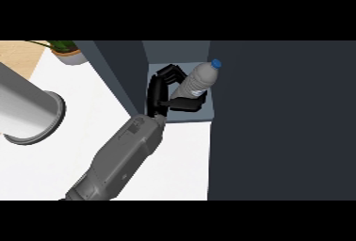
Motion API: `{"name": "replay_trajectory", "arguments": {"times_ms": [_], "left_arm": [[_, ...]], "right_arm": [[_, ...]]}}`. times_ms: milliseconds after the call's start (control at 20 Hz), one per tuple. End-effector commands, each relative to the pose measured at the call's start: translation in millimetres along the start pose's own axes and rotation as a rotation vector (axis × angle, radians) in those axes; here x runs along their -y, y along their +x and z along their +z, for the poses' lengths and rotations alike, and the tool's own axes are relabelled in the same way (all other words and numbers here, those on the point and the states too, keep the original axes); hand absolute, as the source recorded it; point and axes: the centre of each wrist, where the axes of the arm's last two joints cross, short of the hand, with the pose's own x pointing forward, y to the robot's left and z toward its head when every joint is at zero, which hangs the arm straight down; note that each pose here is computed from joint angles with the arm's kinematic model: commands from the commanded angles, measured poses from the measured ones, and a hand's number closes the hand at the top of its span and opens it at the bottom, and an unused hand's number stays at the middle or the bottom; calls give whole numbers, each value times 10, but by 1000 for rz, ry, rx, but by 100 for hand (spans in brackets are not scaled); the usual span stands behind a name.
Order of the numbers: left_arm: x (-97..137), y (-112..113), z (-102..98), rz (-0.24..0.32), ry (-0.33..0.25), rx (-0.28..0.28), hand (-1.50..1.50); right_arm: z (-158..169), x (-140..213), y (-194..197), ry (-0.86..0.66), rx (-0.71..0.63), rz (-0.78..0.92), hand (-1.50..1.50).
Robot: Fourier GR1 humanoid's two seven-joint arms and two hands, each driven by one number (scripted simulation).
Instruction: Pick up the bottled water, place it into the cabinet and close the cabinet
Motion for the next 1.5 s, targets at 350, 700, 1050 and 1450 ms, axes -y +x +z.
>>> {"name": "replay_trajectory", "arguments": {"times_ms": [350, 700, 1050, 1450], "left_arm": [[-5, 82, -427, -292, 71, -6, 150], [-422, -36, -532, -259, 244, -83, 150], [-605, -31, -598, -378, 254, -11, -150], [-596, -26, -615, -488, 284, 54, -150]], "right_arm": [[-12, 54, 98, -1, 68, -63, -150], [23, 128, 64, 30, 61, -46, -150], [11, 162, -8, 21, 76, -49, -150], [46, 87, 95, 73, 65, -71, -150]]}}
